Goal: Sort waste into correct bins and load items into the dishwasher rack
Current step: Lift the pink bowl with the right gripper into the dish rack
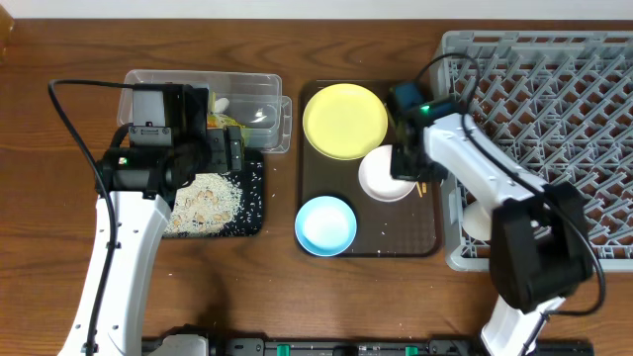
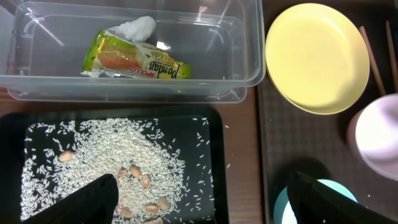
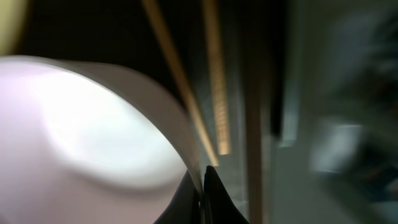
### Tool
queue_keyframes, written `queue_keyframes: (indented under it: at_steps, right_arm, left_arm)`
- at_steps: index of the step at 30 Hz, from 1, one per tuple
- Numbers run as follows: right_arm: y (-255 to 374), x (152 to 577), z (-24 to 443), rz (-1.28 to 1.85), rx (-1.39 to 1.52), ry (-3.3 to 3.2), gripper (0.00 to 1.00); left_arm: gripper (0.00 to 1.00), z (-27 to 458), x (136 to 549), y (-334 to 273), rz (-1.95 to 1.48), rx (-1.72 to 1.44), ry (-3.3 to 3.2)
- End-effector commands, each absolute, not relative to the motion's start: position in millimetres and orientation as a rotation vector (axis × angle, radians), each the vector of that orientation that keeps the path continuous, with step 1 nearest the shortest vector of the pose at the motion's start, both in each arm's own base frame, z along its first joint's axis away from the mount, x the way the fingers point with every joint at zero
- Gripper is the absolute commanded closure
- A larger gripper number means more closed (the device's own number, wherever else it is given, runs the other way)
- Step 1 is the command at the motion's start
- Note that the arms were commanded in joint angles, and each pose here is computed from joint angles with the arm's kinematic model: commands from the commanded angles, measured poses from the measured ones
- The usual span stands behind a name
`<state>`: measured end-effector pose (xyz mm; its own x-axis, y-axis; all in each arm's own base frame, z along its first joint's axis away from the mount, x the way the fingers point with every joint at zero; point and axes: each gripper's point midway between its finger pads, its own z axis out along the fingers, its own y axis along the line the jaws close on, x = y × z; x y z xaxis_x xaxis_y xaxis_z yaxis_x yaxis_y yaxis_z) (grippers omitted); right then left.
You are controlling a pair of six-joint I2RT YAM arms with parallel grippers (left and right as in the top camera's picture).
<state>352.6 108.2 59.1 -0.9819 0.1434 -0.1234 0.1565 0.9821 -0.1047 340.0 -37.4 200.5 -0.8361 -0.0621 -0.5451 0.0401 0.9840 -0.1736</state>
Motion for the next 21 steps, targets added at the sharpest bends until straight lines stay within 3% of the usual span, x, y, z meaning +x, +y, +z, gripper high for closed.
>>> queue_keyframes:
  at_steps: [1, 5, 10, 21]
  right_arm:
    - [94.6, 390.7, 146.2, -0.107, 0.178, 2.772, 0.99]
    - [50.6, 409.6, 234.8, -0.225, 0.295, 2.49, 0.99]
    - [-34.1, 408.5, 291.2, -0.675, 0.476, 2.198, 0.99]
    - [-75.0, 474.2, 268.2, -1.157, 0.218, 2.121, 0.99]
  left_arm:
    - [0.11, 209.7, 344.6, -34.9, -0.226, -0.014, 2.528]
    - [0.1, 209.7, 344.6, -34.9, -0.226, -0.014, 2.528]
    - [0.1, 209.7, 344.6, -34.9, -0.226, -0.014, 2.528]
    - [0.1, 209.7, 344.6, -34.9, -0.226, -0.014, 2.528]
